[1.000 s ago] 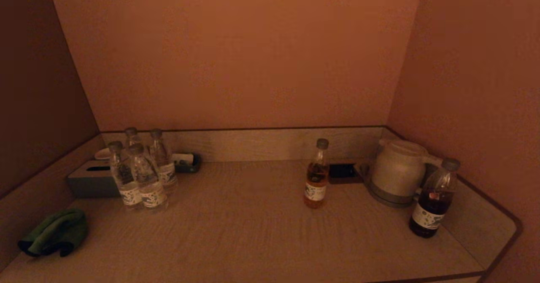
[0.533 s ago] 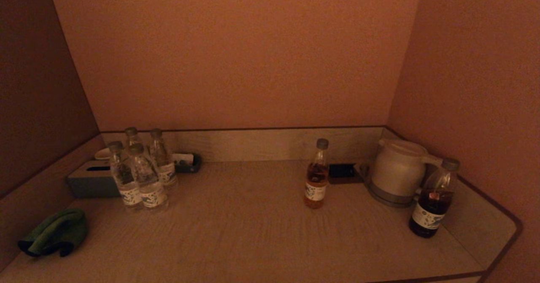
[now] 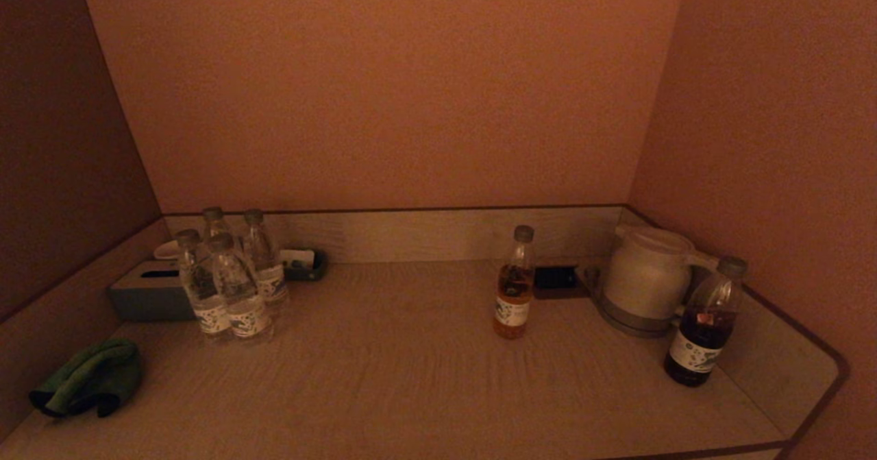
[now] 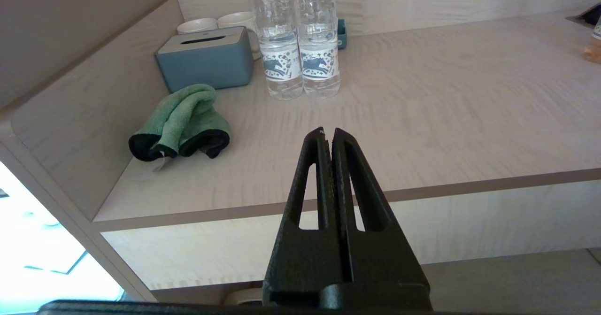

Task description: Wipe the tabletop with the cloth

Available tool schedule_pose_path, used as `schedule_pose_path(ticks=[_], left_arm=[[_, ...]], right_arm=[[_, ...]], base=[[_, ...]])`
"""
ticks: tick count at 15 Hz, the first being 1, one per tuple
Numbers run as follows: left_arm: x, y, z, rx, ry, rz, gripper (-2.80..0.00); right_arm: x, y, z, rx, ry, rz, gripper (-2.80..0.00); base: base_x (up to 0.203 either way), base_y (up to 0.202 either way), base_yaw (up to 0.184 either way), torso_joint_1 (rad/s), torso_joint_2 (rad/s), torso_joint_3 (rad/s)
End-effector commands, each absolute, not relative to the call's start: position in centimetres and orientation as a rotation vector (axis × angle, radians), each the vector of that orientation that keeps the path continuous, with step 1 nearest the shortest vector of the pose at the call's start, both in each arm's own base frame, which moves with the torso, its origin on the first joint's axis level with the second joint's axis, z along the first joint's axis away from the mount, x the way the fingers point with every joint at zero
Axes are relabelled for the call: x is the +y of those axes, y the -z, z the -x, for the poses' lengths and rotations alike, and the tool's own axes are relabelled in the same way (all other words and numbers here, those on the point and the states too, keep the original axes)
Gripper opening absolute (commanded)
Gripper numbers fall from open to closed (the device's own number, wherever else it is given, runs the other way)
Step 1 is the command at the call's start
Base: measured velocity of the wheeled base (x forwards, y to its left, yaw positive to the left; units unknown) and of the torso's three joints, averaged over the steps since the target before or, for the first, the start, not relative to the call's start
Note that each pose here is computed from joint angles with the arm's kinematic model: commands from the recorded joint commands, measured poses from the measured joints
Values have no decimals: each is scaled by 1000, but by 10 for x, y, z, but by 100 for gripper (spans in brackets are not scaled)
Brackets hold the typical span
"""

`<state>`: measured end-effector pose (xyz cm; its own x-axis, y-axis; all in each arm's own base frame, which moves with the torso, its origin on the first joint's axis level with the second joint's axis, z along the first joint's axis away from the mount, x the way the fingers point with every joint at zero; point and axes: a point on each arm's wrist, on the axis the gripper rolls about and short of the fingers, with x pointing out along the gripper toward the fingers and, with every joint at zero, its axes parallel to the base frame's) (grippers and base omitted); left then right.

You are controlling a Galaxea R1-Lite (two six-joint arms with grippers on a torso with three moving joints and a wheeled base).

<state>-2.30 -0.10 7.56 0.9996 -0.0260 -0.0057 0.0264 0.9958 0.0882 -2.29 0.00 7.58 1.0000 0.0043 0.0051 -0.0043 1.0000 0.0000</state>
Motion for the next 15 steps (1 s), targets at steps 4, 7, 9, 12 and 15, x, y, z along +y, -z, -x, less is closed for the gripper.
schedule_pose_path(ticks=[4, 7, 9, 12, 15], left_arm=[[-1, -76, 23, 5, 26, -89, -280], [-1, -76, 23, 5, 26, -89, -280], [-1, -76, 23, 5, 26, -89, -280], [-1, -76, 23, 5, 26, -89, -280], [-1, -76, 23, 5, 26, -89, -280]], right_arm=[[0, -76, 23, -5, -5, -2, -280], [0, -76, 23, -5, -5, -2, -280], [0, -76, 23, -5, -4, -2, -280], [0, -76, 23, -5, -5, -2, -280], [0, -76, 23, -5, -5, -1, -280]], base=[[0, 0, 0, 0, 0, 0], [0, 0, 0, 0, 0, 0], [0, 0, 0, 0, 0, 0], [0, 0, 0, 0, 0, 0], [0, 0, 0, 0, 0, 0]])
